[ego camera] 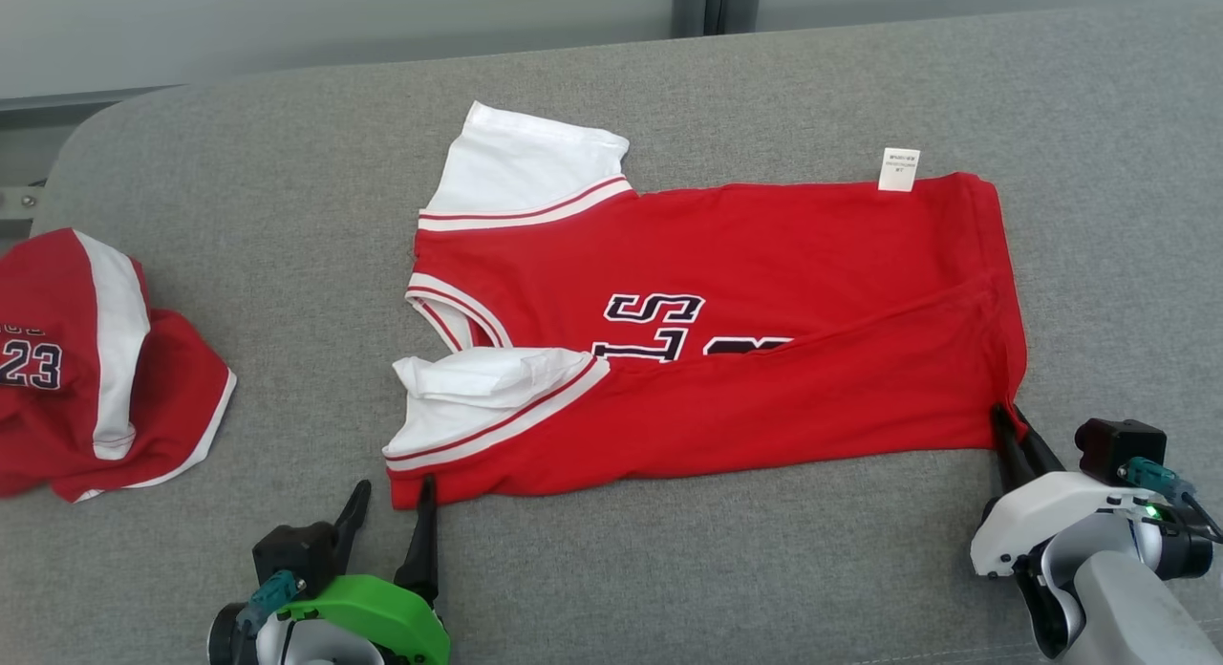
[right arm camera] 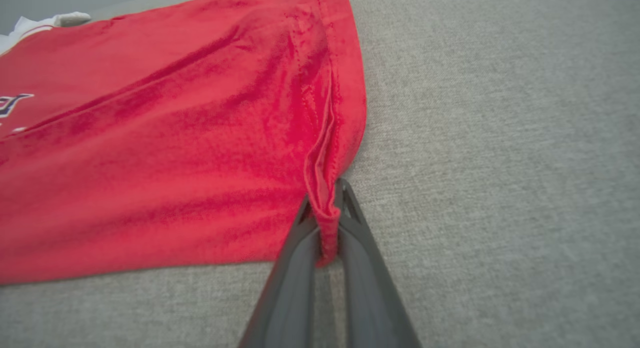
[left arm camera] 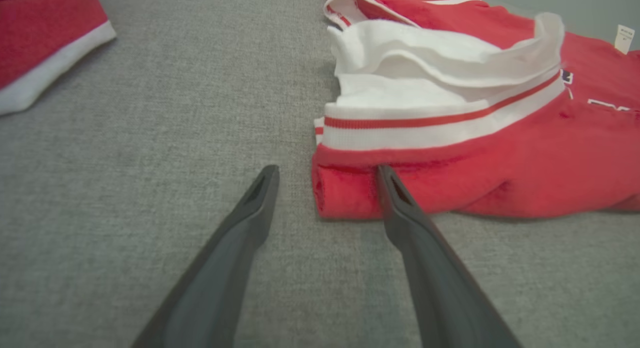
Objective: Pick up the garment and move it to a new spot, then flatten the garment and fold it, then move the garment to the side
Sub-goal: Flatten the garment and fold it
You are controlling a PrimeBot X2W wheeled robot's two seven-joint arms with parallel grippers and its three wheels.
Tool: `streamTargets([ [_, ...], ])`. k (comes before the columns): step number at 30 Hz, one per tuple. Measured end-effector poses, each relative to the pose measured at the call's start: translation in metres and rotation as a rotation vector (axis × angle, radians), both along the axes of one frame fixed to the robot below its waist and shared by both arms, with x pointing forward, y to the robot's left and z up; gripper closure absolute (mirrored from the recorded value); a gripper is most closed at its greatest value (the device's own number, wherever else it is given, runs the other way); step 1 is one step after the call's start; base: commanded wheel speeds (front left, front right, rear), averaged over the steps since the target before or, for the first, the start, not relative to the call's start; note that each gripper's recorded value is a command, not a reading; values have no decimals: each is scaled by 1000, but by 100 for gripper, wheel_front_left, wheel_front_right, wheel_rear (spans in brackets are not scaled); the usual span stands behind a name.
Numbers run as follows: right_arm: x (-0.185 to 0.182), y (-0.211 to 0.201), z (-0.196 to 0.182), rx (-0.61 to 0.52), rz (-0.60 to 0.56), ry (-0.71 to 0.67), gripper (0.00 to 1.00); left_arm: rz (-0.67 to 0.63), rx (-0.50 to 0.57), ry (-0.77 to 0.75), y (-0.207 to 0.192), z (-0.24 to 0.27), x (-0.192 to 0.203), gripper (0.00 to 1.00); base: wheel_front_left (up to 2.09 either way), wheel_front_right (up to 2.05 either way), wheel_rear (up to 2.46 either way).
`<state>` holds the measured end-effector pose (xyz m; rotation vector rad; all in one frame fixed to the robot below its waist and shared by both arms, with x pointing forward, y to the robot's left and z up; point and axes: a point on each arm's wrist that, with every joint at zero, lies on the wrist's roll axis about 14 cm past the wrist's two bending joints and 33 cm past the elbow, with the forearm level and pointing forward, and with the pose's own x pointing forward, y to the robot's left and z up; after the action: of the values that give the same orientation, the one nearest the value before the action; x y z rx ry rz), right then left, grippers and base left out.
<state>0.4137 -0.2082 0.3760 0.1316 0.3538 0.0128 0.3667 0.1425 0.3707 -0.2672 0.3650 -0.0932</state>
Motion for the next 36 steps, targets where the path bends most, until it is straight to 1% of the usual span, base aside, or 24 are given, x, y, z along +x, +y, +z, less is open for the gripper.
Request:
streamTargets([
  [11,-1,-2,-1,0,-2,3,100,-10,-48,43,-10,-11,5,0,0,0,0],
  [12,-1,-2,-1,0,-4,3,100,-8,-60,45,-12,-11,6,15,0,0,0],
  [13,-1,-2,-1,1,-5,3,100,-7,-75,49,-13,-12,6,24,0,0,0],
  [14,-1,-2,-1,2,-5,3,100,-12,-87,54,-16,-12,6,38,0,0,0],
  [15,-1,-2,-2,2,-4,3,100,-19,-104,55,-21,-12,6,49,0,0,0],
  [16,-1,-2,-1,2,-5,3,100,-27,-122,61,-26,-12,5,53,0,0,0],
  [17,-1,-2,-1,2,-4,2,100,-53,-146,64,-38,-11,4,58,0,0,0],
  [18,-1,-2,-1,2,-4,2,100,-68,-150,70,-42,-12,2,85,0,0,0],
  [19,-1,-2,-1,2,-4,2,100,-68,-150,70,-42,-12,2,100,0,0,0],
  [21,-1,-1,0,4,-4,-2,100,-74,-169,73,-47,-11,2,100,0,0,0],
  [28,-7,1,5,12,-6,-10,100,-50,-167,67,-38,-7,-4,100,0,0,0],
  [36,-40,4,4,26,-7,6,100,-10,-145,85,-20,-11,-36,100,0,0,0],
])
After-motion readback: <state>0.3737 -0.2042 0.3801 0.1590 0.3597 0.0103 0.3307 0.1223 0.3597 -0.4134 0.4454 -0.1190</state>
